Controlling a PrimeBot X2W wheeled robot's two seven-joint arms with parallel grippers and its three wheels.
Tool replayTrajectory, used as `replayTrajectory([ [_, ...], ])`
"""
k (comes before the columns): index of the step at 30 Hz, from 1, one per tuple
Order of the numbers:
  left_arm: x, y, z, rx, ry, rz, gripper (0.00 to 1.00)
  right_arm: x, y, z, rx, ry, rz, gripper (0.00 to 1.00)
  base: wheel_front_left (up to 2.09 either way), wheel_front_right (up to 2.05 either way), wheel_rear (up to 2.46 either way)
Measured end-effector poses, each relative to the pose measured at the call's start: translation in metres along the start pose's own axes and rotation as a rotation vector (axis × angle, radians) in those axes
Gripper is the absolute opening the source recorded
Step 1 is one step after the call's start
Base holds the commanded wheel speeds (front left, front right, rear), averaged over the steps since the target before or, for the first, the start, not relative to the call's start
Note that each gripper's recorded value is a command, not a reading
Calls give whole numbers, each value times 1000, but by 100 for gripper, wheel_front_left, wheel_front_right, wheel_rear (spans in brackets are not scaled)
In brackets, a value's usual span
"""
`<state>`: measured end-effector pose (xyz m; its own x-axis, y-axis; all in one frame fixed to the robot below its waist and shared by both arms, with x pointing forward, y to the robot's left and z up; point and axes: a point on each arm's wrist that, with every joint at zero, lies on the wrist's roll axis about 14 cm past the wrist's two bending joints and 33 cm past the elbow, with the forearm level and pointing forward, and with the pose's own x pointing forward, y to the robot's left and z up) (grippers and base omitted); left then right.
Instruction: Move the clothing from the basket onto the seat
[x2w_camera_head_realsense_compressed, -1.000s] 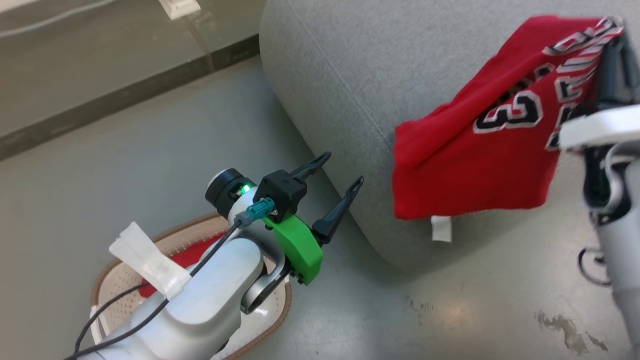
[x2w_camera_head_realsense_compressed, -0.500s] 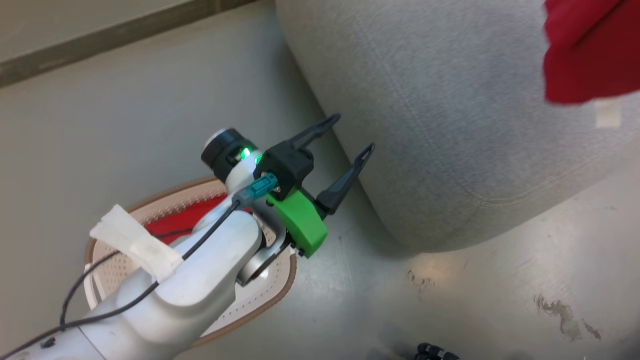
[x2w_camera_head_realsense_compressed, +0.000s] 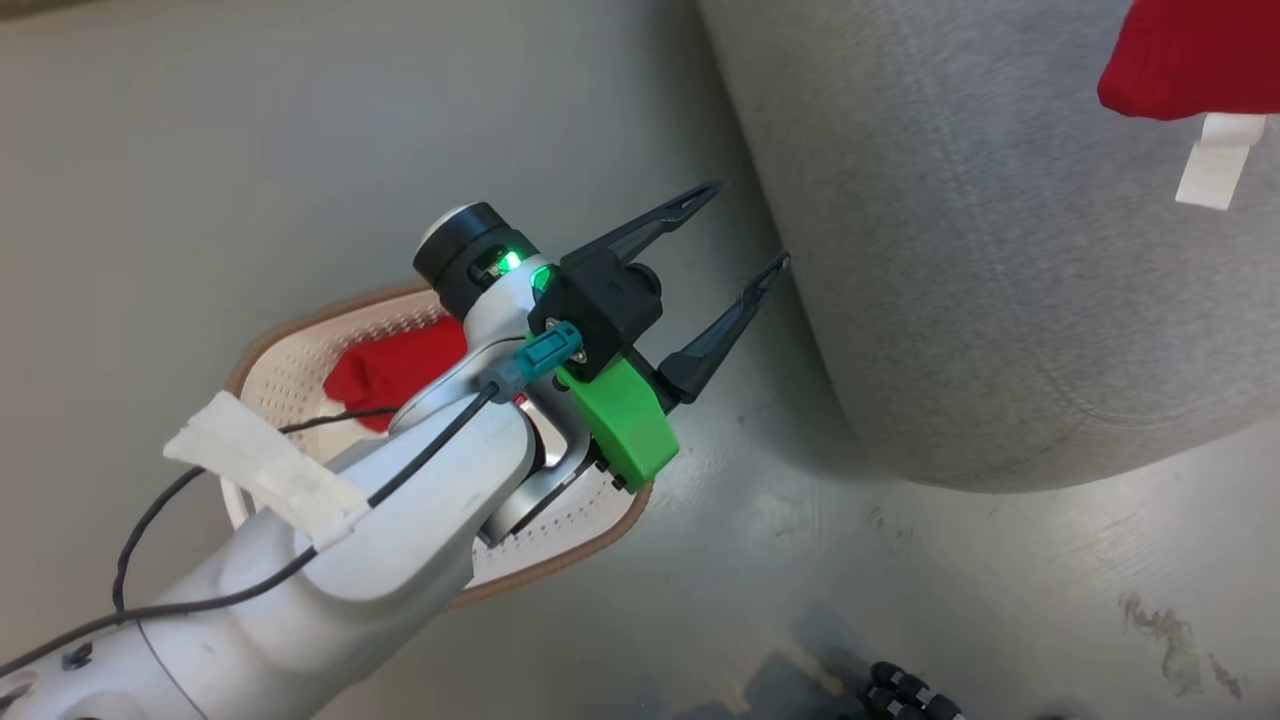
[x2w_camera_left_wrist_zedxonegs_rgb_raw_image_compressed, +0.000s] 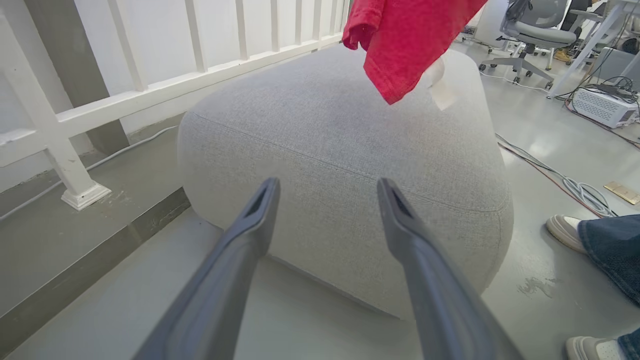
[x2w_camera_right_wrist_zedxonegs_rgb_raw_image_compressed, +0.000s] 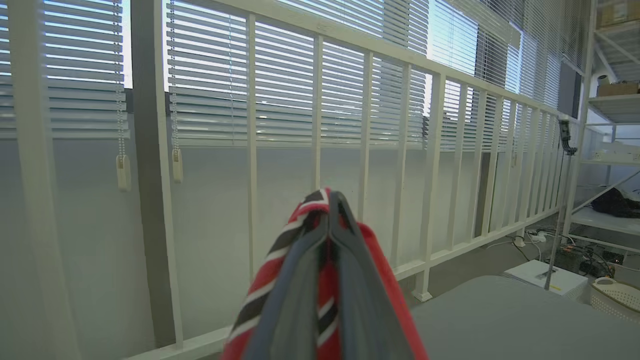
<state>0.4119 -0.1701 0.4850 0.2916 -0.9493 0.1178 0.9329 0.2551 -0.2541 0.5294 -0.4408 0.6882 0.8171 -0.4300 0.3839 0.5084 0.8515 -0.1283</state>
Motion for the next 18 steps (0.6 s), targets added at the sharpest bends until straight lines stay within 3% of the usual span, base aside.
replayTrajectory([
  [11, -11, 49, -16, 11, 20, 88, 100, -19, 72, -123, 56, 231, 69, 0, 0, 0, 0],
  [16, -18, 60, -35, -7, 52, 103, 100, -45, 94, -172, 55, 341, 100, 0, 0, 0, 0],
  [18, -20, 65, -45, -16, 68, 102, 100, -76, 98, -209, 51, 448, 97, 0, 0, 0, 0],
])
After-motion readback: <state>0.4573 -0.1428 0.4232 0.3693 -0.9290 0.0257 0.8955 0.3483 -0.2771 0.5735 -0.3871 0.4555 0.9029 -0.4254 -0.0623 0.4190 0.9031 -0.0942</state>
